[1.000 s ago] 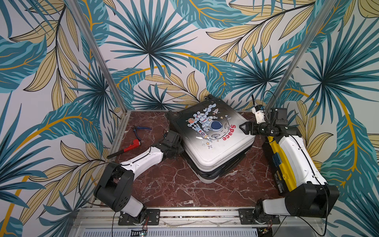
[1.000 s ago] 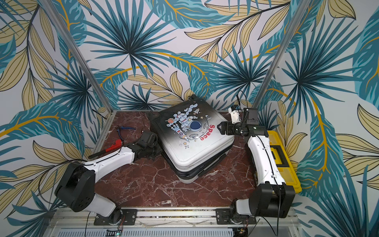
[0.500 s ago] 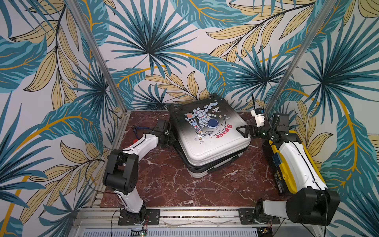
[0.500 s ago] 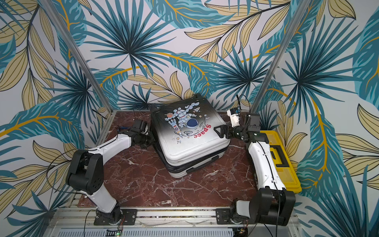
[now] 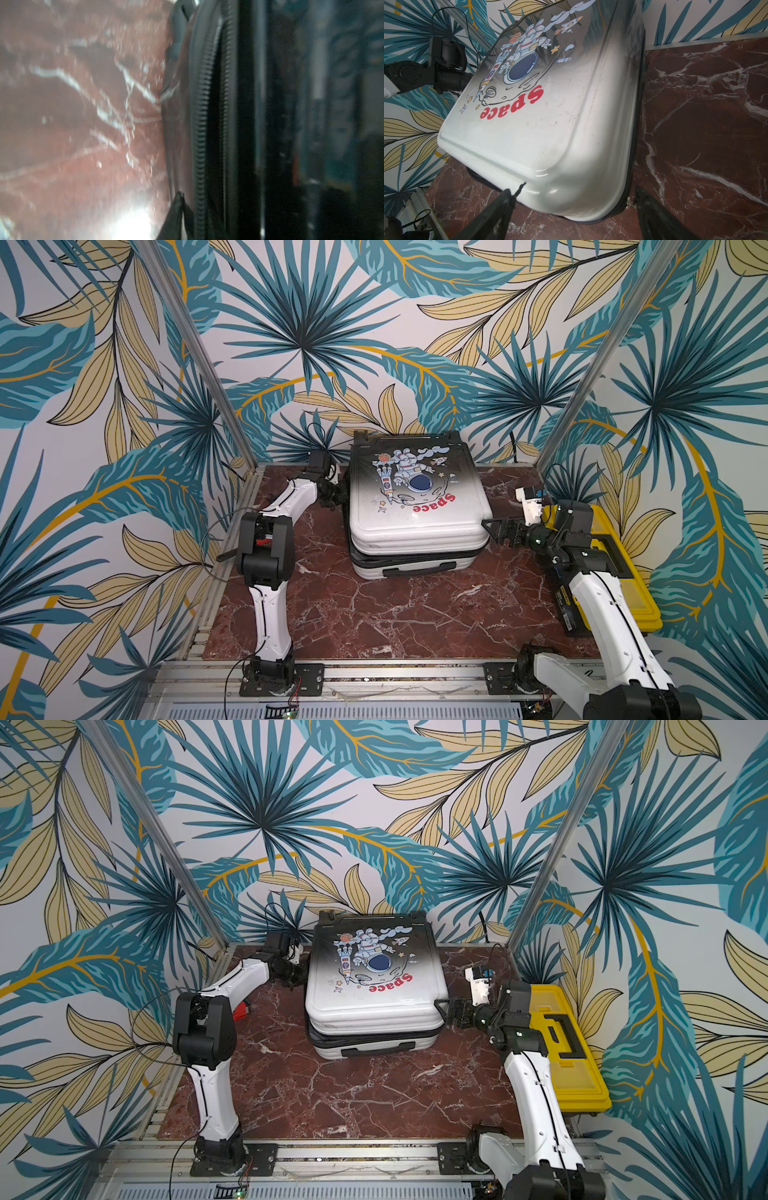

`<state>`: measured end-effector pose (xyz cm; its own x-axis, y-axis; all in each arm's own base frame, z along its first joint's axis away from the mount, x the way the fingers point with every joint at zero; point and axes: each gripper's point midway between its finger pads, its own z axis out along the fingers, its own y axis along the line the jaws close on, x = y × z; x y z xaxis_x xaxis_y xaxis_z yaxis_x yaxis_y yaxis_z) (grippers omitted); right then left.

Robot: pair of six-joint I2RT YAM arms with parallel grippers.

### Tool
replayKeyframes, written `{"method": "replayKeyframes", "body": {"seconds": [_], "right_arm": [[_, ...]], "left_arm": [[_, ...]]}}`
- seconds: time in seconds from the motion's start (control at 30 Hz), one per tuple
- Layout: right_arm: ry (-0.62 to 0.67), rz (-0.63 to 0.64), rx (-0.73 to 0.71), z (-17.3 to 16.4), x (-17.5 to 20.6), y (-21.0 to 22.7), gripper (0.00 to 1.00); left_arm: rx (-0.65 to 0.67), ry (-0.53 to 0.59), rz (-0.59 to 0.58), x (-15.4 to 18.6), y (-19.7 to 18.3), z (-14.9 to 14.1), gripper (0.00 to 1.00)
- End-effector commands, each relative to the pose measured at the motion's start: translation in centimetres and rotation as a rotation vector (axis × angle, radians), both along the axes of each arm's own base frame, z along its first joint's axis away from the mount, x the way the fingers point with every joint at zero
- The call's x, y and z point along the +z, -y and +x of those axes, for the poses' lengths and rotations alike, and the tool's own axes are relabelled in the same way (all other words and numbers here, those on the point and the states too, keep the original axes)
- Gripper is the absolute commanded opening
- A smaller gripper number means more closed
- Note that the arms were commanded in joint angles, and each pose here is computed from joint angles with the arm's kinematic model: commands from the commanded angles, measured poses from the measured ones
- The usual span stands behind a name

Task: Close the suitcase zippers
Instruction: Adjust the suitcase at the center of the board.

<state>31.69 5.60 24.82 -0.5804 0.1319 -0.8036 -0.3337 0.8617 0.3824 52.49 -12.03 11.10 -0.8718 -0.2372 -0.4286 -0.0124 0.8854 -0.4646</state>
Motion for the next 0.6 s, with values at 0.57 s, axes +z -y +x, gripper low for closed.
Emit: {"method": "replayKeyframes", "body": {"seconds": [0.57], "right_arm": [[-0.166, 0.084, -0.087, -5.3, -2.8, -0.5, 0.83]], "left_arm": [[0.046, -0.053, -0.036, 3.3, 0.7, -13.3, 0.50]]}}
